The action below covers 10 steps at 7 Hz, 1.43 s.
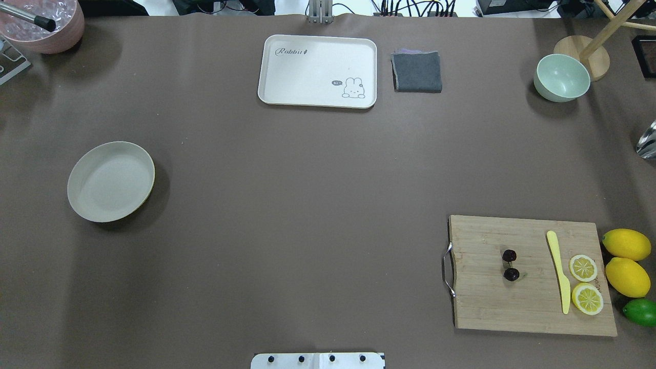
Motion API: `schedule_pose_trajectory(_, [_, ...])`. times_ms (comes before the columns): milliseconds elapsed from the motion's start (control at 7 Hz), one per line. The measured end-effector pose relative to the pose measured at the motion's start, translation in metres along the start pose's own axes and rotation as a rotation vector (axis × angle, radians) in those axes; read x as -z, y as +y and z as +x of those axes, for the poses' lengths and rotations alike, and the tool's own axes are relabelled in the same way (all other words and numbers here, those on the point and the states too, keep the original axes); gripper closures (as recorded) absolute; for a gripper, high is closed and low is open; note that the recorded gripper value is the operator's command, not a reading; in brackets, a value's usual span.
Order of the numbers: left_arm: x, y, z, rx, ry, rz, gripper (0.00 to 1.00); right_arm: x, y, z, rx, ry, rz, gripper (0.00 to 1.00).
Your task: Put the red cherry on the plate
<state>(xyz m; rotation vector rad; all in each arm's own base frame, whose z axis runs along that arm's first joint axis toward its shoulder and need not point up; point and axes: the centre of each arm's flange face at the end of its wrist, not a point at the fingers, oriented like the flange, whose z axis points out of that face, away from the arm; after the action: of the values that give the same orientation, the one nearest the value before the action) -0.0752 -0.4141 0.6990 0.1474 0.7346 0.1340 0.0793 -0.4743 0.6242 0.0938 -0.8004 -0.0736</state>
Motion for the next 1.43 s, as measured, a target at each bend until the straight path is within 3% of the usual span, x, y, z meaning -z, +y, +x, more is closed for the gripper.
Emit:
schedule_pose_trajectory(143, [0.001,0.000,0.000,0.005,-0.007,0.000,0.02,0.000,0.001,0.000,0.000,0.000,0.000,0.00])
schedule_pose_trajectory(286, [0.001,-0.001,-0.002,0.013,-0.017,-0.005,0.21,0.000,0.002,0.000,-0.001,0.000,0.000,0.00])
schedule_pose_trajectory(429, [0.002,-0.004,-0.001,0.018,-0.017,-0.007,0.01,0.000,0.002,0.000,0.000,0.000,0.001,0.00])
schedule_pose_trajectory(714, [0.009,-0.010,0.006,0.028,-0.003,0.003,0.01,0.001,0.002,-0.001,0.002,0.000,0.001,0.00])
schedule_pose_trajectory(1000, [0.024,-0.030,0.033,0.063,0.105,0.042,0.01,0.002,0.003,-0.003,0.005,-0.001,0.004,0.00])
schedule_pose_trajectory(1429, [0.017,-0.068,0.100,-0.050,0.220,0.040,0.01,0.005,0.003,-0.006,0.011,-0.002,0.010,0.00])
